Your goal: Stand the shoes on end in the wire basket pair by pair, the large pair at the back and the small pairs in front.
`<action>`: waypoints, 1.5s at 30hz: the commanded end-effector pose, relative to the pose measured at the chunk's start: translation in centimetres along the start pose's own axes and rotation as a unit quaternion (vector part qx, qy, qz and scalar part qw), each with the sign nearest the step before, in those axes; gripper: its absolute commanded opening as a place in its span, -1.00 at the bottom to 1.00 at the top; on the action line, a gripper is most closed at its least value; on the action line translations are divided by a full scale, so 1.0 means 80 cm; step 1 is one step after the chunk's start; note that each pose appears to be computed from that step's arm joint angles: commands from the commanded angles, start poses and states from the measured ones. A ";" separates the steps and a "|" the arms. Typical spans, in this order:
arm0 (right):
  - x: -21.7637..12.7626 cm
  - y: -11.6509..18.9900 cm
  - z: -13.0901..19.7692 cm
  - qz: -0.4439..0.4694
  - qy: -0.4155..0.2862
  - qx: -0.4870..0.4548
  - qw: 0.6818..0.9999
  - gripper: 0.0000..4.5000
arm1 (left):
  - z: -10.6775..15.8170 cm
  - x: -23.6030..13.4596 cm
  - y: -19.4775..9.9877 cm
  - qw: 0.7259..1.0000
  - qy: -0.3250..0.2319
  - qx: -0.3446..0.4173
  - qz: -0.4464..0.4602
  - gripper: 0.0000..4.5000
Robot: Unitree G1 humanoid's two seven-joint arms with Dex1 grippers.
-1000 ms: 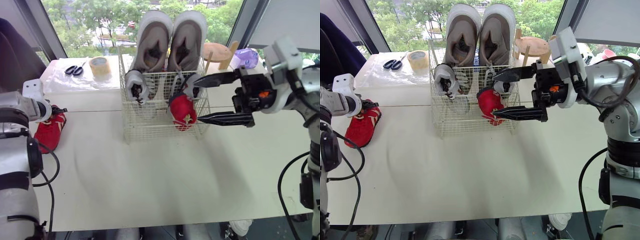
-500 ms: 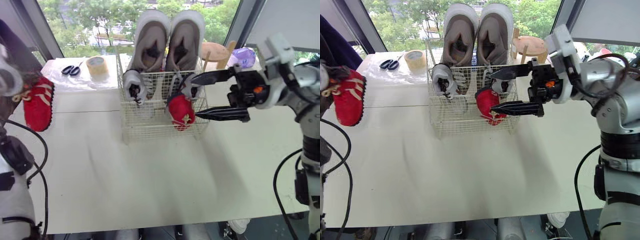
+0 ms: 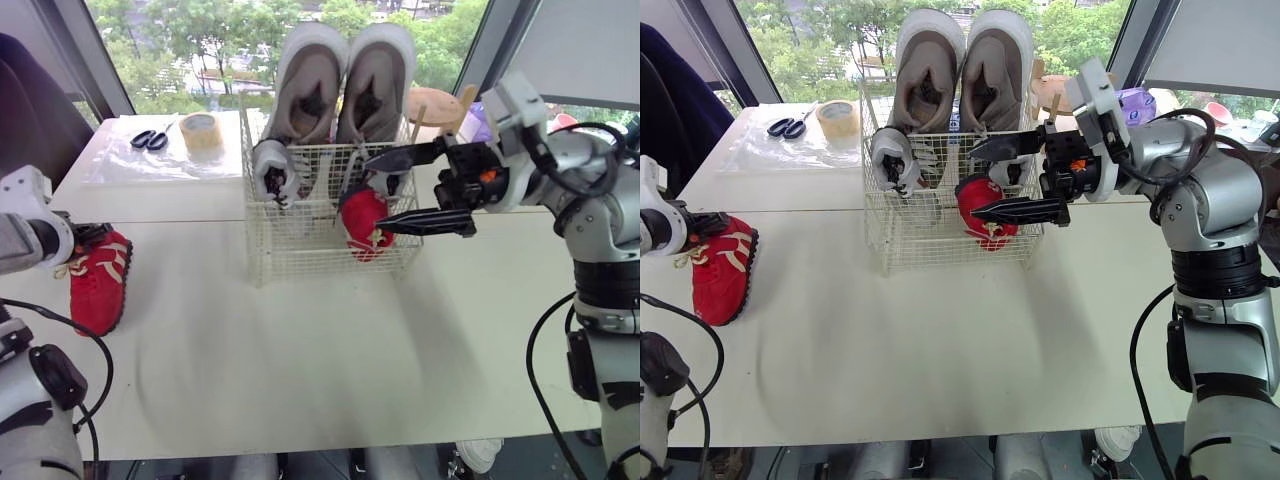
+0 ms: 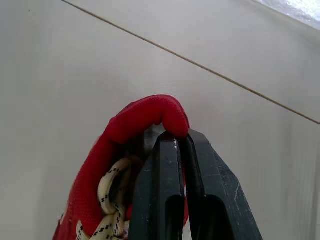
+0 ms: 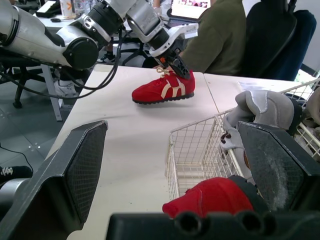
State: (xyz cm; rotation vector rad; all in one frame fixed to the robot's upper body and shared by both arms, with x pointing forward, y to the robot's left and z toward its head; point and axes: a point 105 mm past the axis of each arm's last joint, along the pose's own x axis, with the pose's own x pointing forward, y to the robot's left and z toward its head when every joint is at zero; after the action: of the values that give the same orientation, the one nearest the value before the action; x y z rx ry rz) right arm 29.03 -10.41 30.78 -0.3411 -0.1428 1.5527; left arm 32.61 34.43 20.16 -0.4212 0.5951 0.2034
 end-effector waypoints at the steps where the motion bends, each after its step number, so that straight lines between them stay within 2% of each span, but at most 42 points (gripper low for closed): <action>1: -0.008 0.003 0.017 -0.020 -0.002 -0.031 0.999 1.00 | -0.016 0.007 0.004 0.999 0.039 0.013 0.004 -0.59; 8: -0.012 0.007 0.020 -0.037 0.001 -0.030 0.999 1.00 | -0.006 0.009 -0.008 0.998 0.047 0.032 0.010 0.99; 12: -0.012 0.008 0.019 -0.048 0.002 -0.030 0.998 1.00 | -0.020 0.024 -0.016 0.996 0.081 0.043 0.006 0.99; 18: -0.016 0.007 0.018 -0.062 0.001 -0.028 0.998 1.00 | -0.040 0.041 -0.004 0.992 0.115 0.044 0.021 0.99; 21: -0.016 0.007 0.017 -0.066 0.004 -0.026 0.997 1.00 | -0.040 0.045 -0.001 0.992 0.112 0.046 0.026 0.62; 26: -0.018 0.006 0.017 -0.068 0.005 -0.024 0.997 1.00 | -0.029 0.041 -0.005 0.995 0.093 0.038 0.021 -0.47; 29: -0.018 0.005 0.017 -0.065 0.005 -0.023 0.998 1.00 | -0.018 0.035 -0.013 0.997 0.072 0.024 0.009 -0.98; 32: -0.018 0.005 0.016 -0.060 0.008 -0.021 0.998 1.00 | 0.006 0.020 -0.028 1.000 0.015 0.006 -0.009 -0.98; 35: -0.025 0.005 0.016 -0.066 0.014 -0.014 0.998 1.00 | 0.041 -0.012 -0.059 0.994 -0.087 -0.016 -0.069 -0.98; 36: -0.029 0.003 0.016 -0.076 0.019 -0.012 0.997 1.00 | 0.057 -0.035 -0.086 0.983 -0.144 -0.014 -0.116 -0.98; 38: -0.036 0.003 0.019 -0.087 0.025 -0.007 0.996 1.00 | 0.077 -0.083 -0.134 0.947 -0.244 -0.022 -0.208 -0.98; 39: -0.040 0.003 0.023 -0.092 0.020 -0.003 0.996 1.00 | 0.085 -0.116 -0.156 0.920 -0.303 -0.020 -0.246 -0.98; 40: -0.042 0.002 0.027 -0.095 0.013 0.001 0.995 1.00 | 0.085 -0.137 -0.170 0.900 -0.338 -0.027 -0.275 -0.98; 41: -0.042 0.001 0.030 -0.098 0.006 0.004 0.995 1.00 | 0.082 -0.152 -0.180 0.882 -0.362 -0.034 -0.300 -0.98; 43: -0.041 -0.002 0.031 -0.101 -0.004 0.007 0.995 1.00 | 0.072 -0.194 -0.205 0.824 -0.429 -0.026 -0.370 -0.98; 45: -0.037 -0.005 0.028 -0.100 -0.004 0.009 0.995 1.00 | 0.055 -0.214 -0.222 0.785 -0.453 -0.021 -0.423 -0.98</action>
State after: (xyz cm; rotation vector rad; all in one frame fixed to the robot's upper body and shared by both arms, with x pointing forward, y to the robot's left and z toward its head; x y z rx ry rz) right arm 29.09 -13.27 32.02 -0.2770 -0.1034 1.3519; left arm 28.35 19.73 37.96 -0.5485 -0.4591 -0.3928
